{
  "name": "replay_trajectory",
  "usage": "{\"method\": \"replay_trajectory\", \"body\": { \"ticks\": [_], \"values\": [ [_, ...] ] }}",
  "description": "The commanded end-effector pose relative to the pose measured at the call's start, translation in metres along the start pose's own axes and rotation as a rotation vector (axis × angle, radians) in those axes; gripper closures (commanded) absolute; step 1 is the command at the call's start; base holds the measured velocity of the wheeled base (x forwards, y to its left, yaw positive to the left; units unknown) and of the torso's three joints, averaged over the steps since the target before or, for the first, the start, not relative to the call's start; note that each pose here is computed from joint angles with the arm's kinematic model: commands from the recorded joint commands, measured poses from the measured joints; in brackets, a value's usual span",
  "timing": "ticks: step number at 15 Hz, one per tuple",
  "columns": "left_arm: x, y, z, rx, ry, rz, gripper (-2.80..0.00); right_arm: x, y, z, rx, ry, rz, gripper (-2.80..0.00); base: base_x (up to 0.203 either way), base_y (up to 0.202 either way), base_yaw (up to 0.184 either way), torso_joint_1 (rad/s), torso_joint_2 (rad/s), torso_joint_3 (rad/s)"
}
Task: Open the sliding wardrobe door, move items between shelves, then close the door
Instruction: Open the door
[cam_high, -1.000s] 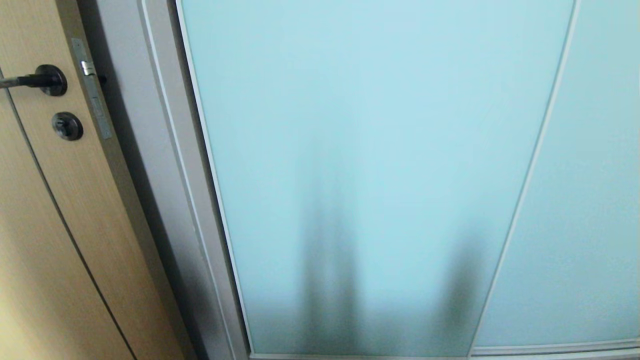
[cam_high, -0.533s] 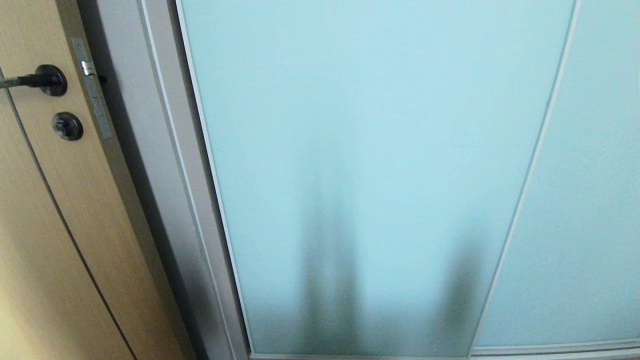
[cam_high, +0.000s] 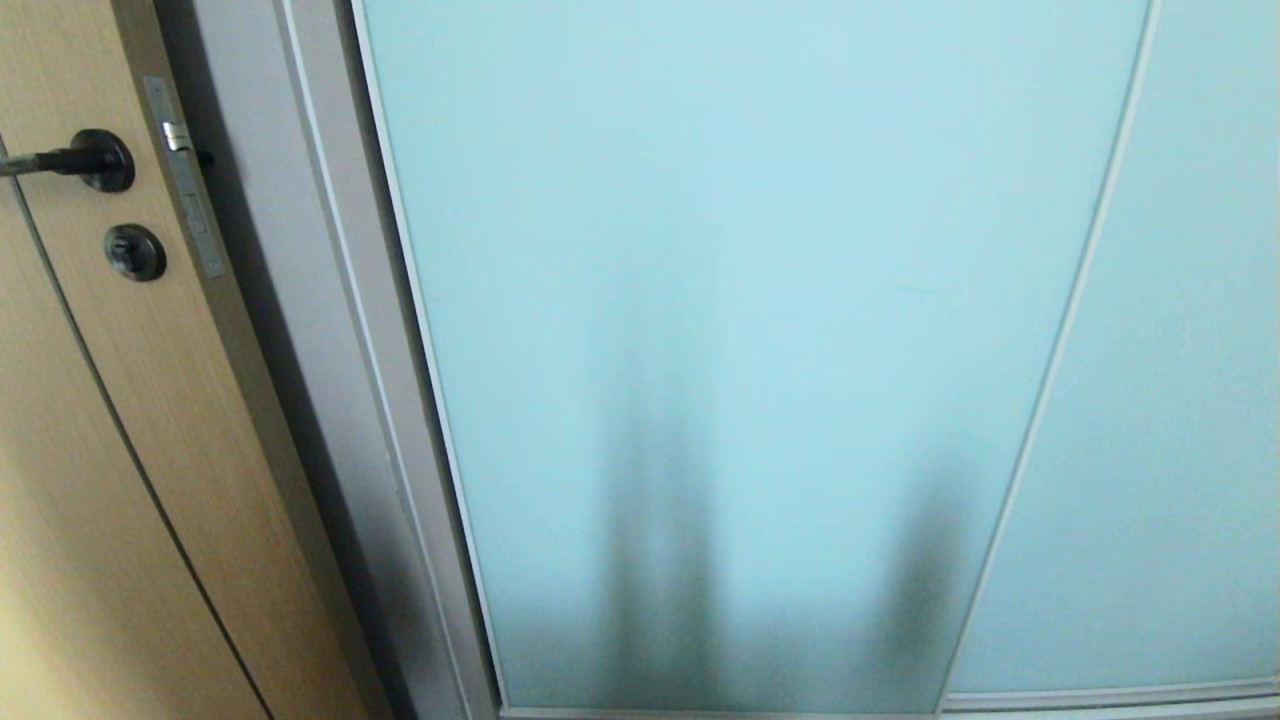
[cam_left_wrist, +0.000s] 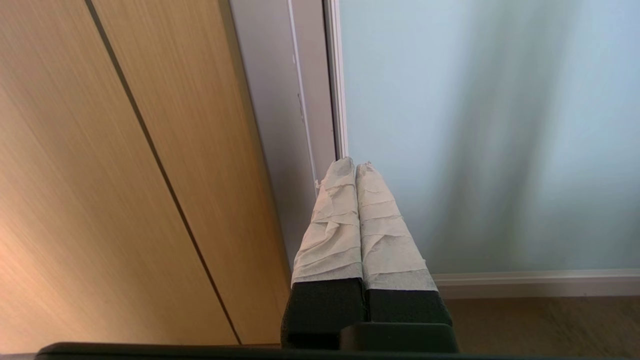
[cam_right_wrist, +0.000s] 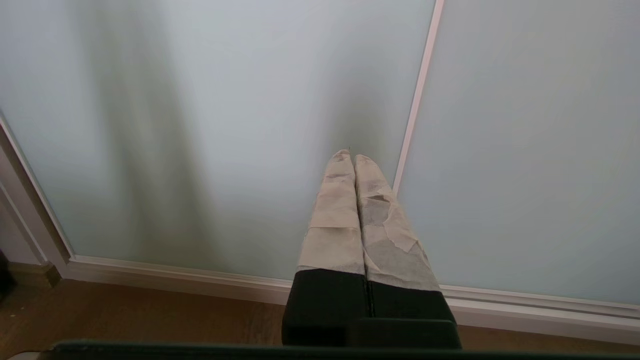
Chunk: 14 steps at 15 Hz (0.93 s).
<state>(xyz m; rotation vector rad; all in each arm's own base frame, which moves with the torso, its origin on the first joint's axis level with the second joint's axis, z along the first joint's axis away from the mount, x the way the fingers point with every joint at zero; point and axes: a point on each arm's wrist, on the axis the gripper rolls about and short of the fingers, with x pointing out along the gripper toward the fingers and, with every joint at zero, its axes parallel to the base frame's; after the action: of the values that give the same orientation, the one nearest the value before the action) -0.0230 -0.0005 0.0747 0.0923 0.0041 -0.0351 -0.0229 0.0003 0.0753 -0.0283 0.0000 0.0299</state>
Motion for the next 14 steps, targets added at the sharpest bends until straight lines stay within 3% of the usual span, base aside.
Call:
{"method": "replay_trajectory", "body": {
  "ticks": [1,14],
  "values": [
    [0.0003,-0.0001,-0.0006,0.001,0.005,-0.001,0.0,-0.0001,0.0,0.0,-0.001,-0.002,0.001,0.0,0.0,0.0,0.0,0.0,0.0,0.0],
    [0.0003,-0.0001,-0.0006,0.0,0.005,-0.001,0.0,0.0,0.0,-0.0004,-0.001,-0.001,0.001,0.0,0.0,0.0,0.0,0.0,0.0,0.0]
  ]
}}
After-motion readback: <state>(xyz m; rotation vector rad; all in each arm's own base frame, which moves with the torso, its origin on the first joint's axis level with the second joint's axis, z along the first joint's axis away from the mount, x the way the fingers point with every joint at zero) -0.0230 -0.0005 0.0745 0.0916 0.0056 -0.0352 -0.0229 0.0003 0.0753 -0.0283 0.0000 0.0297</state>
